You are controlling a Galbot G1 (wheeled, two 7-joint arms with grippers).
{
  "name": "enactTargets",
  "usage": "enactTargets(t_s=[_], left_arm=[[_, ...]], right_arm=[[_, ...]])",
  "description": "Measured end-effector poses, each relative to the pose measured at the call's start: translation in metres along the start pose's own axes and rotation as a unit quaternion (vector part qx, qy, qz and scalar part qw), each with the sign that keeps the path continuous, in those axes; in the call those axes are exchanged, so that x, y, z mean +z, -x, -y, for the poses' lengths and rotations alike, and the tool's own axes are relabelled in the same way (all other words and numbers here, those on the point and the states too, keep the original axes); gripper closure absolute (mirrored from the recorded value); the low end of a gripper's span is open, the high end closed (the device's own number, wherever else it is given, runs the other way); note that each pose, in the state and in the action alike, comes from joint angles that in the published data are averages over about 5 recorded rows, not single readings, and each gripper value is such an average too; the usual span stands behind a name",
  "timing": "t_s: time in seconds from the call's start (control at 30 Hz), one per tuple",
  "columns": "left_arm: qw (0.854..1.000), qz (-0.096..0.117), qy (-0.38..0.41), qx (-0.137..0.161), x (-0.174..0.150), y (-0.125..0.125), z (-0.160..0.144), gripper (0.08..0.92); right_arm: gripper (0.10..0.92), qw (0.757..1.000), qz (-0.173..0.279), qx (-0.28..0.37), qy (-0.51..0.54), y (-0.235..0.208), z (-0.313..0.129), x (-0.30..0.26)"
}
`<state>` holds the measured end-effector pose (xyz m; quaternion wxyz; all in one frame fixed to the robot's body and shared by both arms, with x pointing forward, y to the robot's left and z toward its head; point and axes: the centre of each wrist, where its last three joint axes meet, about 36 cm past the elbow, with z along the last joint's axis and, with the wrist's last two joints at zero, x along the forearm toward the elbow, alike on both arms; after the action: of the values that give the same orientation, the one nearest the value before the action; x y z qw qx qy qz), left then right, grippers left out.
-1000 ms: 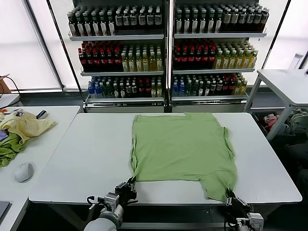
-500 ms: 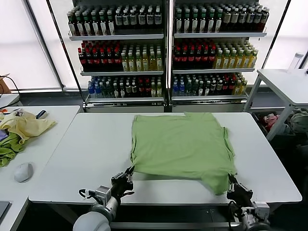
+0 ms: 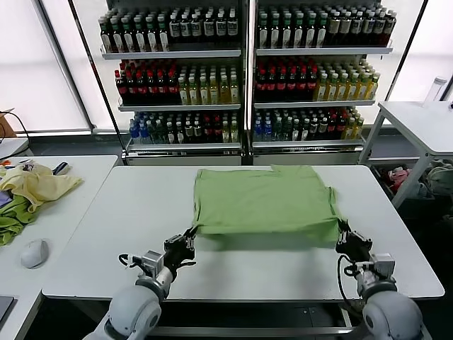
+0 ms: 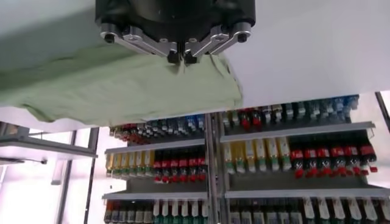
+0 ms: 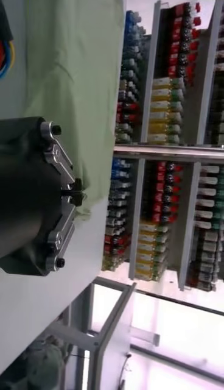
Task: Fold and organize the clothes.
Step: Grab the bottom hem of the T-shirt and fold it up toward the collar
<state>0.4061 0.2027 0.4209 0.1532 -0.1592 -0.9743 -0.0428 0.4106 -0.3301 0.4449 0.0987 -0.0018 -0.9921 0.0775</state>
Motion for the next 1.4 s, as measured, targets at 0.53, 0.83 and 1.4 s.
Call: enactTargets(t_s=[0.53,0.83,1.4], left_arm=[[0.998,-0.008,0.065,-0.023,-0.003,0.062,-0.006,0.895],[0.995,-0.021,0.089,-0.038,0.003,0.078,-0.004,0.758],[0.994,-0.040,0.087,-0.058,0.018,0.069,-0.006,0.283]], right_arm=[[0.903,0.999,0.007,-0.009,-0.037,0.063,-0.008,-0.005],[0.769,0.998,-0.006,-0.024,-0.051,0.069,-0.019,0.002],[0.294,0.998,-0.050,0.019,-0.039,0.051,0.014,0.020]])
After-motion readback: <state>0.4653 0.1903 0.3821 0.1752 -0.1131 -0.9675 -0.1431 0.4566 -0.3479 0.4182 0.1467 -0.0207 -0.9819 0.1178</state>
